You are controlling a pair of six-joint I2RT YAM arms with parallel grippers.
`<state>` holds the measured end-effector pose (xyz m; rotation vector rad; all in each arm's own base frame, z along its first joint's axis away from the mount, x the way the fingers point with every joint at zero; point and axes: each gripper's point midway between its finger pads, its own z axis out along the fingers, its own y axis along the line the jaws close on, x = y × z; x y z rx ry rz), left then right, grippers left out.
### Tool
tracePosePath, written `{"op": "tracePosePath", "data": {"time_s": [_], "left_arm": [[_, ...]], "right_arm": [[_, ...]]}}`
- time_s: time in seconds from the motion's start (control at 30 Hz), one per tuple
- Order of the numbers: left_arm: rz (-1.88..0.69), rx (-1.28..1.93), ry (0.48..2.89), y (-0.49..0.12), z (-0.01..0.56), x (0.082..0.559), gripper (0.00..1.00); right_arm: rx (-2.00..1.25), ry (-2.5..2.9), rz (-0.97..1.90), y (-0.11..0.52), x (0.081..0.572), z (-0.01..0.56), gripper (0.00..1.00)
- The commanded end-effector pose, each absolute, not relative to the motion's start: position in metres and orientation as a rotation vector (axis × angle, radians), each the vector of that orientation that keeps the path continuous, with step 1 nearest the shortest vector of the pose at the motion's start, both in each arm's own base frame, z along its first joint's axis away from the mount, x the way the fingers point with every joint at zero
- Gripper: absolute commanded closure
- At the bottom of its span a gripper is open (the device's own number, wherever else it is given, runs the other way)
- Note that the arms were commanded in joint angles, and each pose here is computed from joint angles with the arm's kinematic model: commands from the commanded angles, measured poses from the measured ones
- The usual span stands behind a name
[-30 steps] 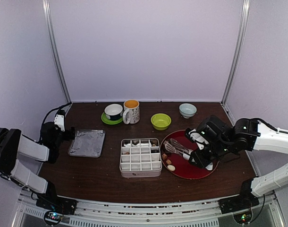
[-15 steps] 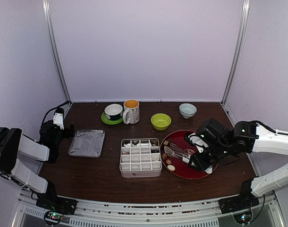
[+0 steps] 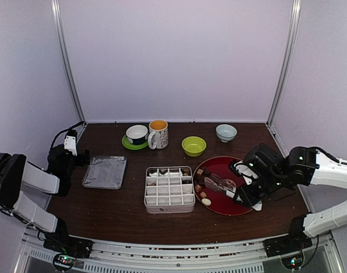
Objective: Pack the chocolate
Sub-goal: Pick up the fake chocolate from the plate.
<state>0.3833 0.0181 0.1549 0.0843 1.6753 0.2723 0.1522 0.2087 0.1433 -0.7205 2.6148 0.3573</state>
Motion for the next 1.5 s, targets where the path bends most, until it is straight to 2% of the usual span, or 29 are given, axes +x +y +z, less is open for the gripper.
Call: {"op": "tracePosePath", "data": {"time_s": [0.0,0.17,0.33,0.5,0.73,1.13,1.47], "left_arm": [[0.274,0.073,1.622,0.021,0.168,0.385,0.02],[0.274,0.073,1.622,0.020,0.168,0.385,0.02],[0.274,0.072,1.623,0.021,0.167,0.384,0.02],[0.275,0.073,1.624,0.021,0.167,0.385,0.02],[0.274,0.074,1.624,0.020,0.167,0.384,0.02],[0.274,0.074,1.623,0.020,0.167,0.384,0.02],[0.274,0.074,1.623,0.021,0.167,0.385,0.02]], "right_arm": [[-0.654,2.609,0.340,0.195,0.153,0.160,0.62],[-0.624,2.666,0.325,0.197,0.154,0.163,0.61],[-0.723,2.720,0.304,0.209,0.153,0.154,0.60],[-0.791,2.766,0.150,0.204,0.161,0.137,0.61],[-0.769,2.806,0.089,0.211,0.174,0.121,0.61],[-0.804,2.808,0.051,0.252,0.208,0.107,0.62],[-0.740,2.830,0.047,0.256,0.223,0.097,0.61]]}}
